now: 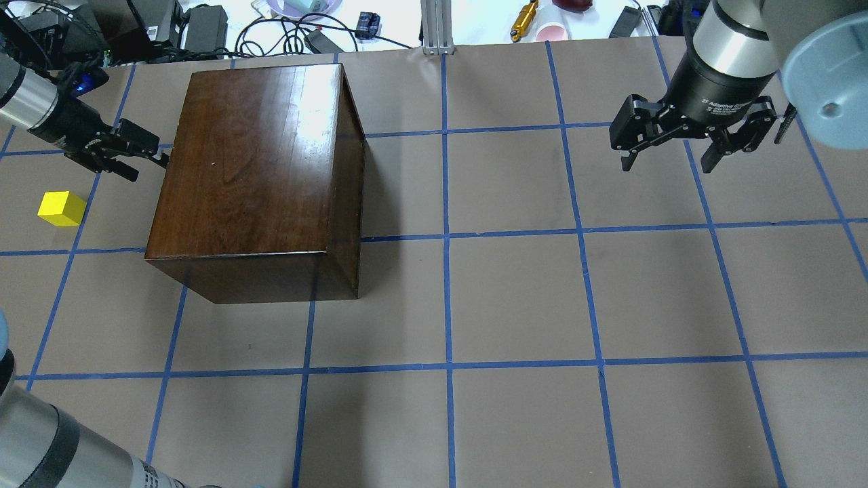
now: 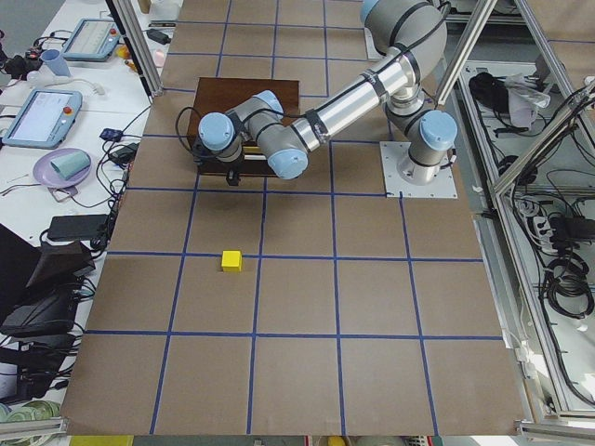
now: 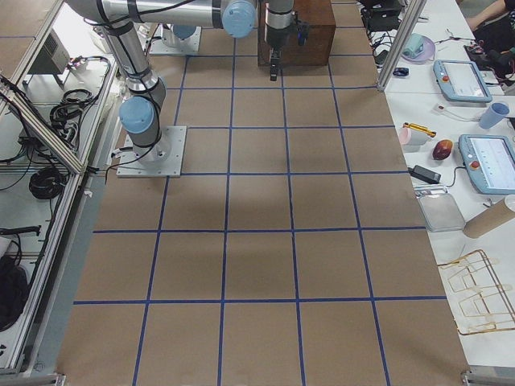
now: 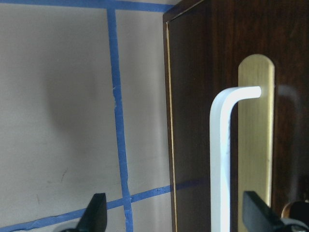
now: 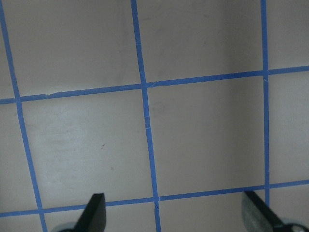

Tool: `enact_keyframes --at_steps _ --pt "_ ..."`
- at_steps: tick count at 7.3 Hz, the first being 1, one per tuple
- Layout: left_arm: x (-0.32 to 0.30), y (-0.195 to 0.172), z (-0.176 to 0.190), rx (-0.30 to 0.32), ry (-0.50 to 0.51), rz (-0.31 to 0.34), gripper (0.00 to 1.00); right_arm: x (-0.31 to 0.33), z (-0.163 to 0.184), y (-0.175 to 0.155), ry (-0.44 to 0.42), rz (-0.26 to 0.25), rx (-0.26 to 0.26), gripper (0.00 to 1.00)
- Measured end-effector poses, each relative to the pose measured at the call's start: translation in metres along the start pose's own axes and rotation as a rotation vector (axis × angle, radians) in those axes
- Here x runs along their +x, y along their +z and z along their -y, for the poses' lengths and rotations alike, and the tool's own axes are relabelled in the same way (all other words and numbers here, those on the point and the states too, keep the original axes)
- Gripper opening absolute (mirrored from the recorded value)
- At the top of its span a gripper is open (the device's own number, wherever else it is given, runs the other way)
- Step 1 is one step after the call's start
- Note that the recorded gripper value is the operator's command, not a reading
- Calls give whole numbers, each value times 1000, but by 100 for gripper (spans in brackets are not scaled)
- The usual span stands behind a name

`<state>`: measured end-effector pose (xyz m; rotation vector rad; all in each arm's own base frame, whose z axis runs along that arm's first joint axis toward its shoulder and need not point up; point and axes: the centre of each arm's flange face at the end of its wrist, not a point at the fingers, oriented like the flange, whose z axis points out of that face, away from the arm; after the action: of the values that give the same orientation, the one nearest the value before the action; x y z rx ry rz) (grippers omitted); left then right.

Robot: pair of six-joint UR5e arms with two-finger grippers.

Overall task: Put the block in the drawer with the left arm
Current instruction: 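Hook the left gripper onto the white drawer handle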

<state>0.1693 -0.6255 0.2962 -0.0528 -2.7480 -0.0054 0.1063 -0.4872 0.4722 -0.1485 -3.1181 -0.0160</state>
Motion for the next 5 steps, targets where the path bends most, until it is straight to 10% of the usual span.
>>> enact_keyframes --at_steps 5 --pt "-6 23 -2 -20 -22 -12 100 0 0 0 0 0 0 100"
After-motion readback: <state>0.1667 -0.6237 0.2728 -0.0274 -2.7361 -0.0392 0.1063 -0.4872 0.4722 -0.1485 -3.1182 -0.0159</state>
